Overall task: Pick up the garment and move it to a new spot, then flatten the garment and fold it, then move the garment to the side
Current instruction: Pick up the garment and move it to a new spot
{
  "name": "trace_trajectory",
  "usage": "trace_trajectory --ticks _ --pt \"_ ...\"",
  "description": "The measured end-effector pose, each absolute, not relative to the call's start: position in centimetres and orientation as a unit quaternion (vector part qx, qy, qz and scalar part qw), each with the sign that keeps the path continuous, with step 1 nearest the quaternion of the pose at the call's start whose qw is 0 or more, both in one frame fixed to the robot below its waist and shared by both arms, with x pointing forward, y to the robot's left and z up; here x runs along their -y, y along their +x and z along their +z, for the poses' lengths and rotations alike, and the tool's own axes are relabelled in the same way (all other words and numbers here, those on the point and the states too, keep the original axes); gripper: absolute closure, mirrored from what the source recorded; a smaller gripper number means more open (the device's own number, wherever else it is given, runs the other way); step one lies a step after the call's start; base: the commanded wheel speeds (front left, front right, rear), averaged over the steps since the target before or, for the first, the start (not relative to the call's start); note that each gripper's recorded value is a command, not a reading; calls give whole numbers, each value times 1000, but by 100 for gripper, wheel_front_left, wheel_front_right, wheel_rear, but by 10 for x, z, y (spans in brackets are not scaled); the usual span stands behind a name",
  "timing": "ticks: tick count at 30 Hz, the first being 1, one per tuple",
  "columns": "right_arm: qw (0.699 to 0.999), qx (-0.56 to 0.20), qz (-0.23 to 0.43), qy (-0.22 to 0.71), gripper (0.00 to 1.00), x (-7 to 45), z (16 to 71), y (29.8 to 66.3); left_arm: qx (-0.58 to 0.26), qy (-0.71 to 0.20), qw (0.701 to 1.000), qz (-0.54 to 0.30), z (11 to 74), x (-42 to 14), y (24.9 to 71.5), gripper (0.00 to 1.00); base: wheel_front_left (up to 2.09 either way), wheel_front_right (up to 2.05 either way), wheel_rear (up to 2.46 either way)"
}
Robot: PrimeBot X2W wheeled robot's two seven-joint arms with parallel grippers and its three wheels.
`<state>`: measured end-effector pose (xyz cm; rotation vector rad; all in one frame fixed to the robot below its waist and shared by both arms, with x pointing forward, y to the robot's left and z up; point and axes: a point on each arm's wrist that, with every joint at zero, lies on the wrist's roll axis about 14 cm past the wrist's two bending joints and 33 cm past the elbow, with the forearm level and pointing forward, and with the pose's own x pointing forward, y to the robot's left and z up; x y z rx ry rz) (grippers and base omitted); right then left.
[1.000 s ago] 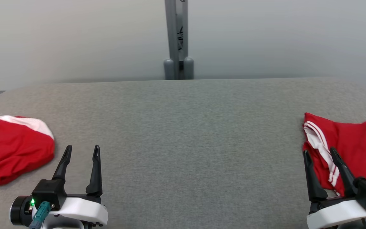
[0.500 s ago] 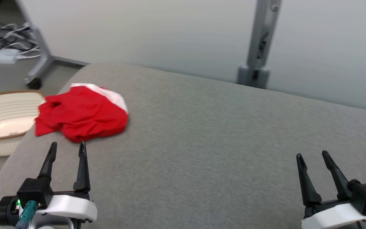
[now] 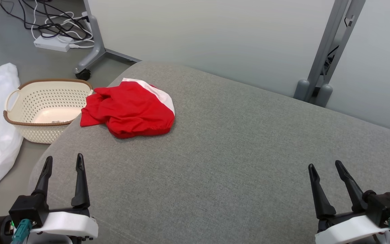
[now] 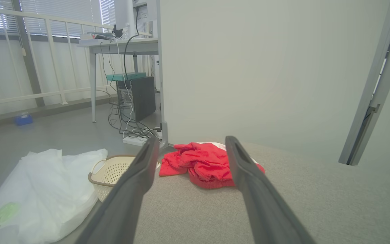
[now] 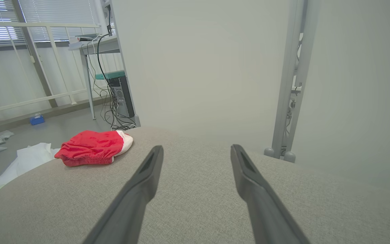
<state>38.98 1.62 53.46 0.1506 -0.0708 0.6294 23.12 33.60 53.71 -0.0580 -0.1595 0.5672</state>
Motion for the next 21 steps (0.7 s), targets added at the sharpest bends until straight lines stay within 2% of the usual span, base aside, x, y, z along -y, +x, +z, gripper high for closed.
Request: trace_trajectory --ticks 14,21 --pt "951 27 298 78 0 -9 529 392 103 -26 959 264 555 -335 248 0 0 0 0" --pt "948 28 308 73 0 -16 531 394 181 27 951 248 632 -357 280 0 0 0 0"
